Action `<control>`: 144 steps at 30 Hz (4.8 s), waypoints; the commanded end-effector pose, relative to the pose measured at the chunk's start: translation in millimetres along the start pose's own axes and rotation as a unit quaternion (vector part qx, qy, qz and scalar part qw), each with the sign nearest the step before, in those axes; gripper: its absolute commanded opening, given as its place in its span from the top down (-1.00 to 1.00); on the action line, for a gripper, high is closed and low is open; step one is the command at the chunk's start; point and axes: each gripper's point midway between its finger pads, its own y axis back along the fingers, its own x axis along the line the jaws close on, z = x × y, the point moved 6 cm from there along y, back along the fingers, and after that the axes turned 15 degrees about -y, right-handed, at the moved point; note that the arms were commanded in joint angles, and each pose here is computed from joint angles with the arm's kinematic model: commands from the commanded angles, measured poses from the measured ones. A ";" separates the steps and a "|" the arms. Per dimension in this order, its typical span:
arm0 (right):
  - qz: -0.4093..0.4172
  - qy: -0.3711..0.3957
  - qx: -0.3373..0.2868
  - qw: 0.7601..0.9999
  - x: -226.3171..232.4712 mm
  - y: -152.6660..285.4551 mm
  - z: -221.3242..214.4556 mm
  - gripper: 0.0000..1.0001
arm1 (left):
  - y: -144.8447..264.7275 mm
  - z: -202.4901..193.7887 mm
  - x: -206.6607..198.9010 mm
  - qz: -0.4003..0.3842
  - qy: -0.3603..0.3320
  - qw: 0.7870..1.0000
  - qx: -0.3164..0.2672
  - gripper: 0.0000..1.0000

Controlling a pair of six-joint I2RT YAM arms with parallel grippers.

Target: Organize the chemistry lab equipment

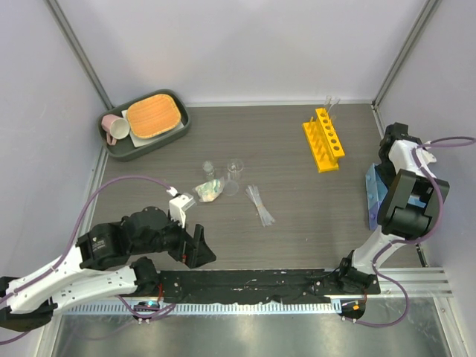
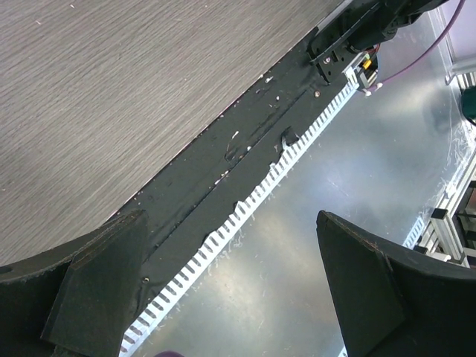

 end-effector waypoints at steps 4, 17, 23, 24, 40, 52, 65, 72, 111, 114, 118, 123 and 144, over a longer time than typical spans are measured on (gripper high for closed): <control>0.012 -0.026 -0.014 0.999 15.4 -10.5 1.5 -0.28 | 10.2 15.2 -3.4 0.001 -0.011 1.000 -0.028 -1.00; 0.011 -0.016 -0.005 1.000 16.3 -24.4 -9.4 0.36 | 1.8 13.4 -2.1 0.005 -0.011 1.000 -0.016 -1.00; 0.011 -0.004 -0.005 1.000 13.2 -25.5 -10.9 0.99 | 6.5 13.9 -3.0 0.002 -0.007 1.000 -0.024 -1.00; 0.022 -0.008 -0.011 1.000 13.7 -19.7 -6.2 0.99 | 7.4 14.5 -3.2 0.001 -0.006 1.000 -0.026 -0.99; 0.176 -0.026 -0.114 0.977 -8.6 114.3 59.4 0.99 | 26.5 20.9 -4.2 0.004 0.007 0.998 -0.060 -1.00; 0.434 0.102 -0.083 0.891 -31.3 279.6 39.3 0.98 | 46.3 36.6 -0.9 0.052 0.022 0.996 -0.073 -1.00; 0.509 0.406 0.065 0.756 -74.5 308.9 -61.9 0.98 | 36.3 51.5 -3.1 0.069 0.018 0.995 -0.066 -1.00; 0.477 0.464 0.079 0.742 -93.6 287.8 -107.0 0.98 | 27.2 55.6 -4.5 0.070 0.016 0.996 -0.060 -1.00; 0.337 0.518 0.134 0.775 -91.6 136.5 -262.6 0.98 | 16.8 52.2 0.9 0.089 0.008 0.995 -0.043 -0.99; 0.337 0.536 0.136 0.762 -93.0 141.0 -280.9 0.98 | 16.8 52.7 0.9 0.090 0.006 0.995 -0.043 -1.00; 0.339 0.549 0.135 0.752 -91.4 147.9 -301.7 0.99 | 15.8 52.4 1.2 0.091 0.005 0.995 -0.040 -1.00; 0.341 0.559 0.140 0.743 -86.6 154.6 -323.4 0.98 | 17.8 51.4 1.8 0.093 0.007 0.995 -0.040 -1.00; 0.370 0.568 0.086 0.730 -87.8 208.4 -312.0 0.00 | 19.6 52.9 0.3 0.091 0.004 0.995 -0.036 -1.00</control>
